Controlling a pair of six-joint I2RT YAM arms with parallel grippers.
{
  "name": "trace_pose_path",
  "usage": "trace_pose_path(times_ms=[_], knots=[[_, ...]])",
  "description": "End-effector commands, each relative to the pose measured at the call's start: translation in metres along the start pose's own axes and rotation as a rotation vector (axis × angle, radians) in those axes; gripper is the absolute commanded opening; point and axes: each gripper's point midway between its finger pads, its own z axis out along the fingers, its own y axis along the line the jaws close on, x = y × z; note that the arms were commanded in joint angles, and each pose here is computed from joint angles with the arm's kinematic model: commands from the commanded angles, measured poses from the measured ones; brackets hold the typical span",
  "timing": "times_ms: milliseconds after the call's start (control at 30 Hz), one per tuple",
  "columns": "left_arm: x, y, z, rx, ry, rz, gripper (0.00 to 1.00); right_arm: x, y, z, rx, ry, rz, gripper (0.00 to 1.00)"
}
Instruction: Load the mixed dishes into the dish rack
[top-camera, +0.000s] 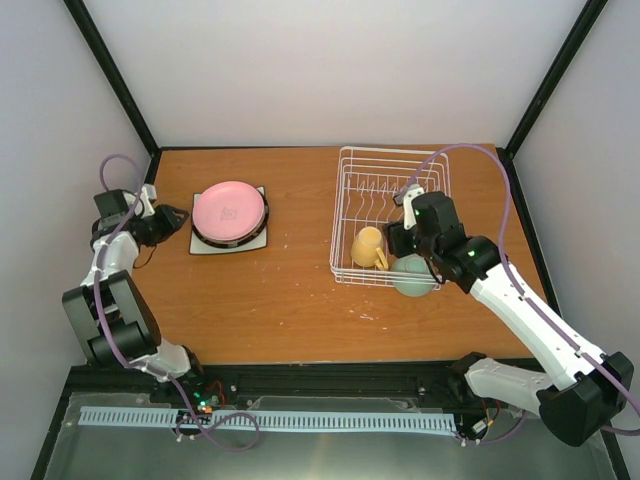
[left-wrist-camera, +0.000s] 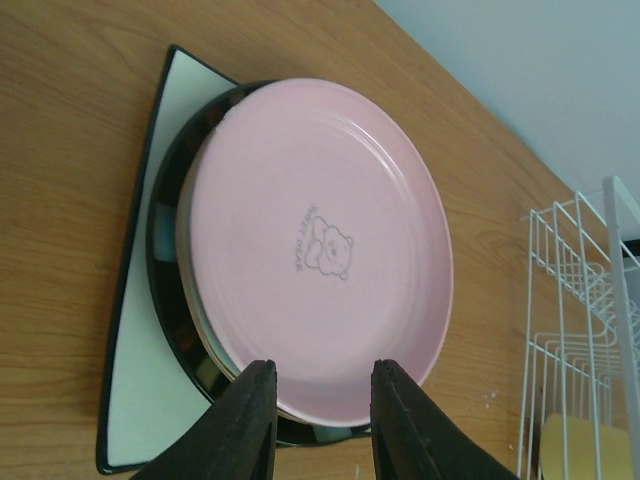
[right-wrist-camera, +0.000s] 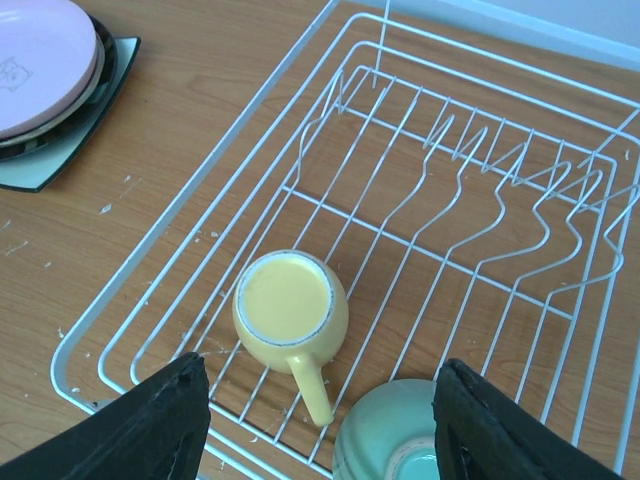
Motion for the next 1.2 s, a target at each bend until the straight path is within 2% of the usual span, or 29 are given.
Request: trace_pose_path(times_ms=[0,133,267,467,733,1167], knots=[[-0.02,0.015,0.006,-0.055,-0.02,0.031,0.28,0.005,0.001,0.01,-0.003,0.002,-0.008,0.62],[-0.028,0.028,0.019,-0.078,0.002,0.042,0.17,0.005,0.003,0.015,-0.012,0.003,0.0,0.59],[-0.038,0.037,0.028,-0.121,0.012,0.073,0.14,0.004,0.005,0.02,-0.017,0.008,0.0,0.58],[-0.042,0.041,0.048,-0.15,0.052,0.116,0.17,0.0,0.006,0.029,-0.017,0.018,-0.011,0.58],[-0.025,0.032,0.083,-0.129,0.166,0.175,0.25,-0.008,0.01,0.039,-0.025,0.022,-0.027,0.58],[-0.027,0.04,0.082,-0.182,0.163,0.196,0.26,-0.013,0.008,0.036,-0.029,0.013,-0.036,0.58]])
